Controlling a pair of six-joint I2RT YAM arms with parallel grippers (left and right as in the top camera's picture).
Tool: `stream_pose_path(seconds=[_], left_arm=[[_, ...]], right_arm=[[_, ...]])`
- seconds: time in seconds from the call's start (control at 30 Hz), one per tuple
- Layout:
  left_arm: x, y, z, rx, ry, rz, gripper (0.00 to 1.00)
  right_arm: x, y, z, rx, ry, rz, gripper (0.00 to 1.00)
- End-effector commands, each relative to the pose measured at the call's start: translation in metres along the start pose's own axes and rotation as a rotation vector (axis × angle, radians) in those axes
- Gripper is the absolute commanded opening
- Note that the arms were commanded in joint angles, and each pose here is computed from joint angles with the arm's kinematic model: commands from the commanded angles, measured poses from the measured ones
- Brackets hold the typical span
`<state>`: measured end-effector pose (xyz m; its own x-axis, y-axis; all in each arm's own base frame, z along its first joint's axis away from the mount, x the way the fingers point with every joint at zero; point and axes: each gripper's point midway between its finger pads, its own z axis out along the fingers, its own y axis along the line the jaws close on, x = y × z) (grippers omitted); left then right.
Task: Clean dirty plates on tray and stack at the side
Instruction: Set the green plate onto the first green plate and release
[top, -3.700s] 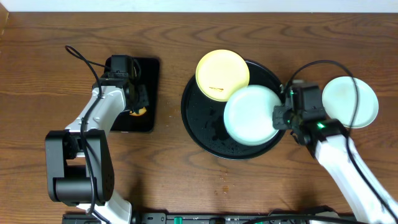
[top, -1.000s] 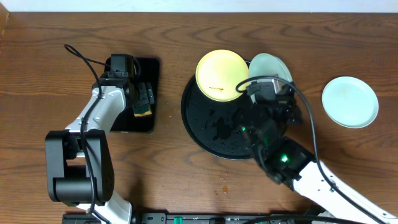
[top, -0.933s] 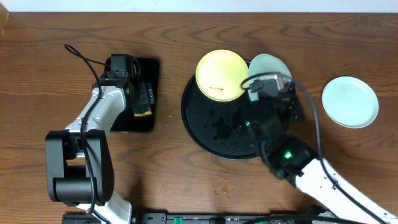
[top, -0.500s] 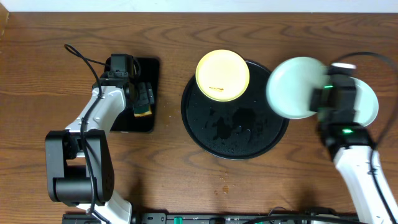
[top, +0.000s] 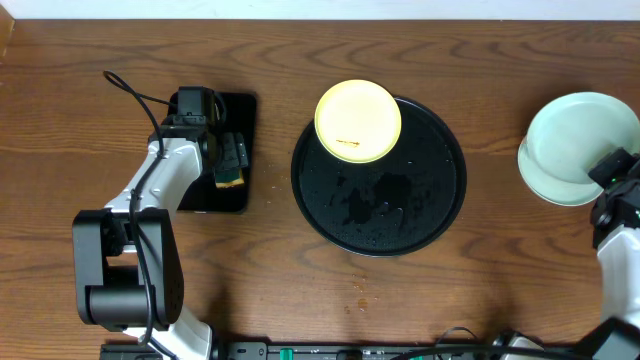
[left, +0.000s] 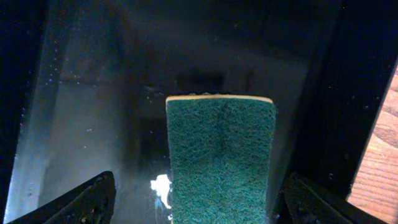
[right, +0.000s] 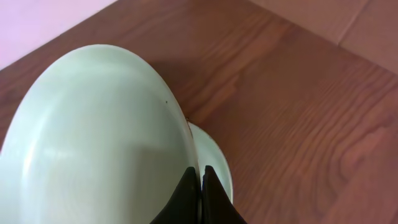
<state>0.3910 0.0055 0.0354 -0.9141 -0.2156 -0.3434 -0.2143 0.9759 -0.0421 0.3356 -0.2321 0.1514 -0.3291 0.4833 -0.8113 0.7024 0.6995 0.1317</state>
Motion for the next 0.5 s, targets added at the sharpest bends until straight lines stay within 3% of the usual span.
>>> stream_pose_path(seconds=[0.0, 0.2, 0.27, 0.3, 0.33, 0.4, 0.47], left_arm=[[0.0, 0.003, -0.001, -0.01, -0.001, 0.007, 0.87], [0.0, 0.003, -0.001, -0.01, -0.001, 0.007, 0.87], [0.0, 0.003, -0.001, -0.01, -0.001, 0.007, 0.87], [0.0, 0.003, -0.001, -0.01, -0.001, 0.007, 0.87], [0.0, 0.003, -0.001, -0.01, -0.001, 0.007, 0.87], [0.0, 0.003, -0.001, -0.01, -0.001, 0.007, 0.87], [0.0, 0.003, -0.001, -0.01, -0.001, 0.007, 0.87]], right_arm=[[0.005, -0.012, 0.015, 0.024, 0.024, 0.045, 0.01], [0.029, -0.023, 0.044, 0.055, 0.088, 0.05, 0.01], [0.033, -0.023, 0.049, 0.055, 0.093, 0.049, 0.19], [0.034, -0.022, 0.051, 0.052, 0.095, 0.05, 0.43], [0.034, -0.022, 0.051, 0.048, 0.095, 0.049, 0.59], [0.033, -0.014, 0.05, 0.004, 0.096, 0.051, 0.68], [0.03, 0.002, 0.046, -0.085, 0.1, 0.038, 0.69]])
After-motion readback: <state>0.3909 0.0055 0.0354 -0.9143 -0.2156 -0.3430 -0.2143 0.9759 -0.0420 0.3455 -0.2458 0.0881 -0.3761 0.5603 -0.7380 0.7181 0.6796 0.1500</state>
